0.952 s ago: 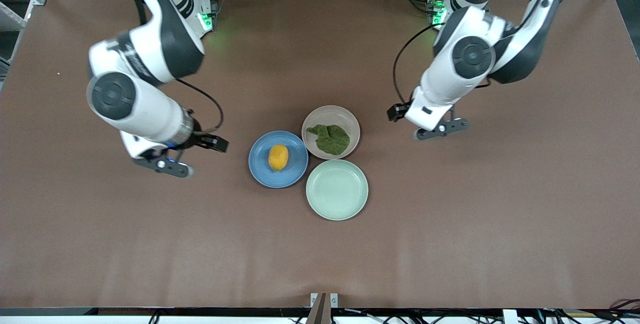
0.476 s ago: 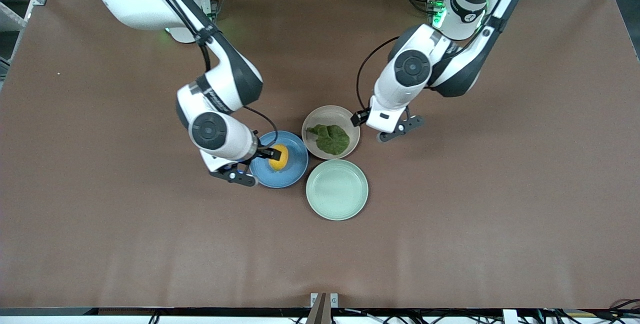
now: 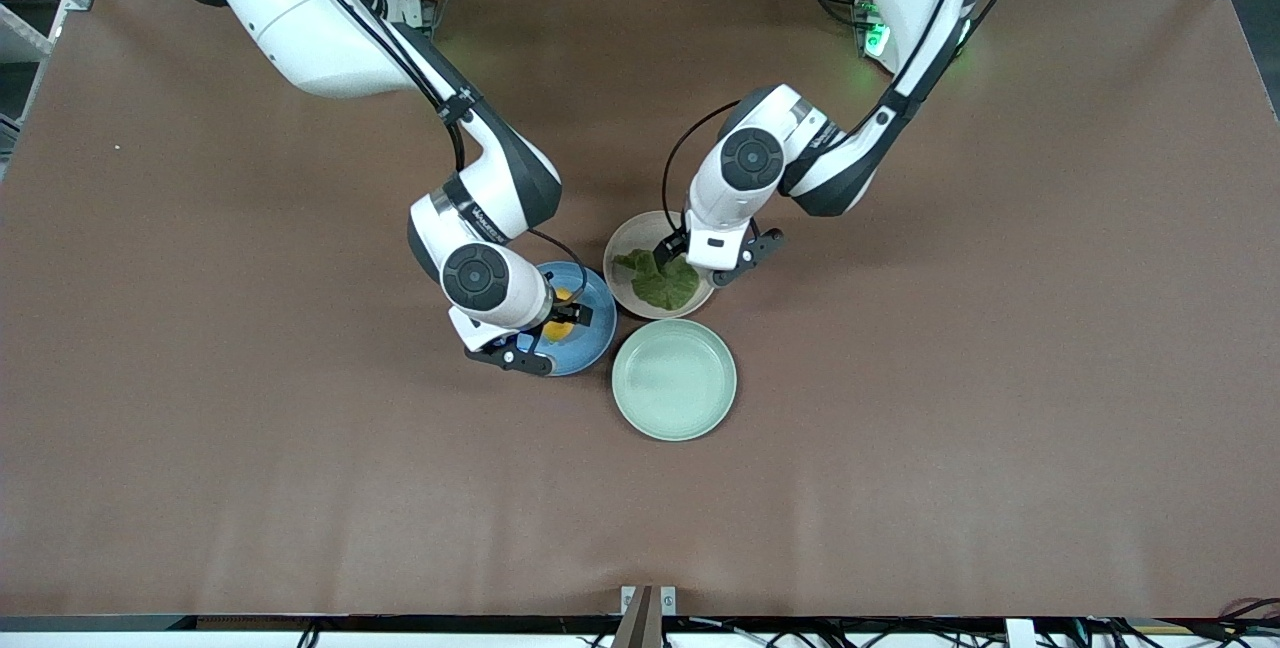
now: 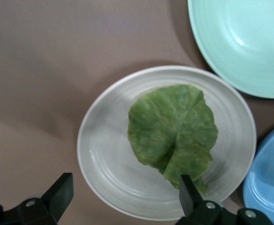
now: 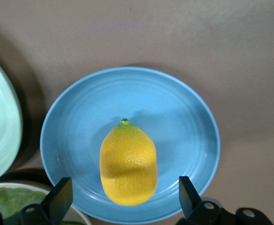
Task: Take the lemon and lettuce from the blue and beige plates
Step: 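Close the right gripper on the lemon while the left gripper pinches the lettuce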
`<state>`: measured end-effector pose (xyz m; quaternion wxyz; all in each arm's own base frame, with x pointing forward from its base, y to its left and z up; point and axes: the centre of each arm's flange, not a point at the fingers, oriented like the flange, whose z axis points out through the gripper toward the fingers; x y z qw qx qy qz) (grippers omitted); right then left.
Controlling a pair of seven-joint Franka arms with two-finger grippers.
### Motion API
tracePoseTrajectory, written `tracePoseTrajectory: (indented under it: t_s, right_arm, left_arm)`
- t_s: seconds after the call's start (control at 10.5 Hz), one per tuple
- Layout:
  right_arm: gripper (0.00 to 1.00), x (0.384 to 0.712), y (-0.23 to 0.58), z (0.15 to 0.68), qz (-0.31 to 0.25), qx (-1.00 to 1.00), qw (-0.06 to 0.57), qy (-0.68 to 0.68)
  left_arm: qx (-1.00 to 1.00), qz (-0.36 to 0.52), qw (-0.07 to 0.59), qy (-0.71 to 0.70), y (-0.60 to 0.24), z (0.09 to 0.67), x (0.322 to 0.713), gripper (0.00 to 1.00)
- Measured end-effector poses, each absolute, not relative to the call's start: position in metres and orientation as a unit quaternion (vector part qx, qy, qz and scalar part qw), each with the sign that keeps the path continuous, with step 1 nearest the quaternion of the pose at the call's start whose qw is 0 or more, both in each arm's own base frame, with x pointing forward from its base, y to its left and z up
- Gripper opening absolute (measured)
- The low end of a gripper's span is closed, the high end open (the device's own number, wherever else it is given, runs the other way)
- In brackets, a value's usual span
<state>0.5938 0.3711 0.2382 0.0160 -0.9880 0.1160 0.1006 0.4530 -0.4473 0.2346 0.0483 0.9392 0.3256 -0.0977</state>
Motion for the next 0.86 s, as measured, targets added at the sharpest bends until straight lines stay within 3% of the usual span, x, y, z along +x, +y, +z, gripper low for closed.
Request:
tracePoseTrajectory:
  t_s: [0.57, 0.76, 0.86]
  right_arm:
    - [1.00, 0.584, 0.374, 0.198, 0.108, -0.988, 0.010, 0.110]
    - [0.71, 0.585, 0.373, 0.197, 0.107, -0.988, 0.010, 0.111]
    - [0.63, 0.587, 0.372, 0.199, 0.106, -0.988, 0.011, 0.112]
  left_arm:
    - [0.932, -0.086, 0.041, 0.350, -0.480, 0.203, 0.456, 0.95]
    - [0.931, -0.085, 0.046, 0.353, -0.483, 0.202, 0.463, 0.90]
    - [0.931, -0.086, 0.045, 0.352, -0.484, 0.200, 0.463, 0.89]
